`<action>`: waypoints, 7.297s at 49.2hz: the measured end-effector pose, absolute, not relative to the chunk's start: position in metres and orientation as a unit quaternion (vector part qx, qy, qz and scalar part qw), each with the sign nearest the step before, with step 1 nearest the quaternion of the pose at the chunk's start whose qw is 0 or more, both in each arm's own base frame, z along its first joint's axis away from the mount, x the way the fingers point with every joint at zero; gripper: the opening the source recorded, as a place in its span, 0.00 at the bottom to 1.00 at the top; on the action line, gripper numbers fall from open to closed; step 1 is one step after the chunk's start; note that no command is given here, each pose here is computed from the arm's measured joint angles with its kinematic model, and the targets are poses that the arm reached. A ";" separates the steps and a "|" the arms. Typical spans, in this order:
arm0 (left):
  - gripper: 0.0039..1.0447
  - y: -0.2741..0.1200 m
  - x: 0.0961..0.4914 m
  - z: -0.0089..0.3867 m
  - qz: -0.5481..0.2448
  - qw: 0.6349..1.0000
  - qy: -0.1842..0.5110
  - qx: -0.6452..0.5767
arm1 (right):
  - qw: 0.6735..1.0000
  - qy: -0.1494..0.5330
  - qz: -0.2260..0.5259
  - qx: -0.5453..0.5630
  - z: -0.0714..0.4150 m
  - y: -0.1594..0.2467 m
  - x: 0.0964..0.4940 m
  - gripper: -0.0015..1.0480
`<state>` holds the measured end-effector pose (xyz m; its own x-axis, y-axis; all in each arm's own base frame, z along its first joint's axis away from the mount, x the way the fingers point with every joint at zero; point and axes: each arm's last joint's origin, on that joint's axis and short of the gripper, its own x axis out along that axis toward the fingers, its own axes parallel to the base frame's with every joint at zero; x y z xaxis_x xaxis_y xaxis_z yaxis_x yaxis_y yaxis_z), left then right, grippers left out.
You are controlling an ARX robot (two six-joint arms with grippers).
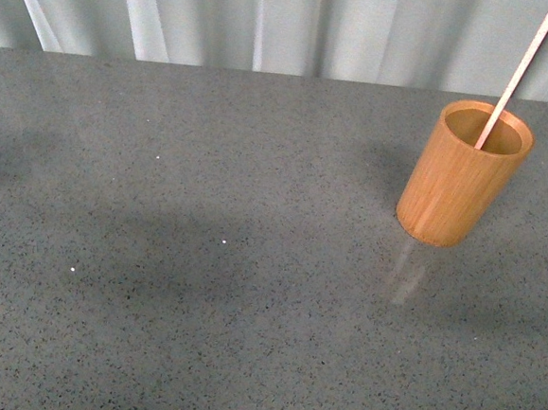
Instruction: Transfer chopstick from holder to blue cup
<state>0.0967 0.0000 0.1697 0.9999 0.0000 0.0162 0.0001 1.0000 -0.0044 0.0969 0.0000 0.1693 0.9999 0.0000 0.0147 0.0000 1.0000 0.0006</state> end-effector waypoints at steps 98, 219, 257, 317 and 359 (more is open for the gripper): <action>0.94 0.115 0.325 0.173 0.175 0.881 0.437 0.048 | 1.000 -0.007 0.000 0.000 0.169 0.000 0.097 0.90; 0.03 -0.145 0.327 0.173 -0.208 0.822 0.468 0.249 | 1.000 -0.007 0.000 0.000 0.169 0.000 0.097 0.90; 0.03 -0.189 0.330 0.128 -0.210 0.809 0.482 0.262 | 1.000 -0.007 0.000 0.000 0.169 0.000 0.097 0.90; 0.94 -0.060 0.315 0.262 0.014 0.980 0.174 0.094 | 1.000 -0.007 0.000 0.000 0.169 0.000 0.097 0.90; 0.03 -0.004 0.190 0.193 -0.008 1.000 0.003 -0.001 | 1.000 -0.007 0.000 0.000 0.169 0.000 0.097 0.90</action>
<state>0.1900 -0.0038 0.1934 0.9999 -0.0153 -0.0067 0.0152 0.9999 -0.0017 0.0969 0.0000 0.1693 0.9999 0.0000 0.0147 0.0000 1.0000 0.0006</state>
